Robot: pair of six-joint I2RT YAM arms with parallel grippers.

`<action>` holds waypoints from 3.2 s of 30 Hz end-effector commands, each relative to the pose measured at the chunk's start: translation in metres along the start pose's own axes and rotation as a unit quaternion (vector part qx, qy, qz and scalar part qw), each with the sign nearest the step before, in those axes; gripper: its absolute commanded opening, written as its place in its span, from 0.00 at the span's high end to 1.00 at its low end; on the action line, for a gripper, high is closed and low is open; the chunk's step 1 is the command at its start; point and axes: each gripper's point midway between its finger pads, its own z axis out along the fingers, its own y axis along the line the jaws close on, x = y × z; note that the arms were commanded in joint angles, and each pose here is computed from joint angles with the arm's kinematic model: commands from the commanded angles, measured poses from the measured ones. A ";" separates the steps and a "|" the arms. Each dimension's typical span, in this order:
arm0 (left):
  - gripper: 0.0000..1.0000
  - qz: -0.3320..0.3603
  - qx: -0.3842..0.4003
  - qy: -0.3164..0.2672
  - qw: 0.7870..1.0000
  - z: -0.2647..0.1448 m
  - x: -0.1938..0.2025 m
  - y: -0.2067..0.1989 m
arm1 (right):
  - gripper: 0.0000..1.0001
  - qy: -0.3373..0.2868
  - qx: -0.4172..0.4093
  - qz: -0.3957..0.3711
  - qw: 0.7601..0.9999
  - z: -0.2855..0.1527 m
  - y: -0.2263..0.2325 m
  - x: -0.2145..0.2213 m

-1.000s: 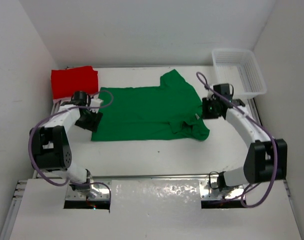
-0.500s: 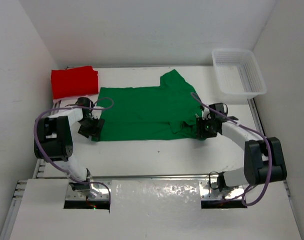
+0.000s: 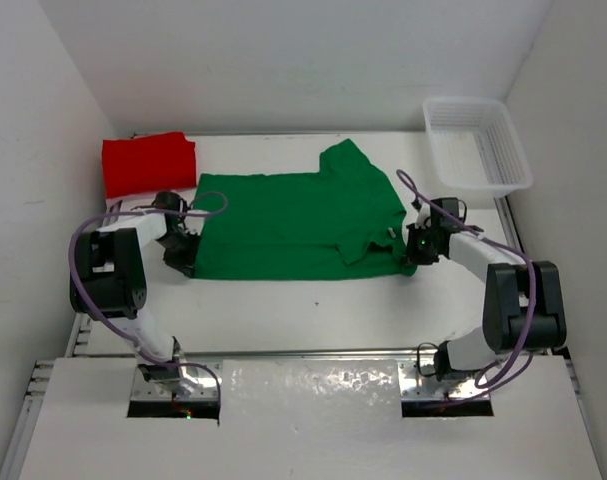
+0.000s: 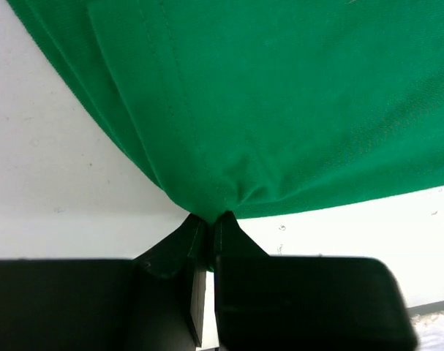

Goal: Fold and stack the t-shirts
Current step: Fold the flattened tshirt in 1/3 of the way

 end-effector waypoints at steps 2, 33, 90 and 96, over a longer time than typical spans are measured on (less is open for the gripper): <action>1.00 0.017 -0.055 -0.012 0.998 0.008 0.000 0.020 | 1.00 -0.030 -0.011 0.010 0.999 -0.002 0.000 -0.031; 1.00 0.034 -0.080 -0.005 0.996 0.005 0.010 0.027 | 0.68 -0.052 0.047 -0.073 0.995 -0.021 0.007 -0.005; 1.00 0.054 -0.113 0.005 0.992 0.004 0.018 0.039 | 0.91 0.012 0.132 -0.029 0.991 0.013 -0.044 -0.016; 1.00 0.055 -0.109 0.006 0.992 0.006 0.021 0.037 | 0.81 -0.011 0.125 0.111 0.986 -0.011 -0.078 -0.021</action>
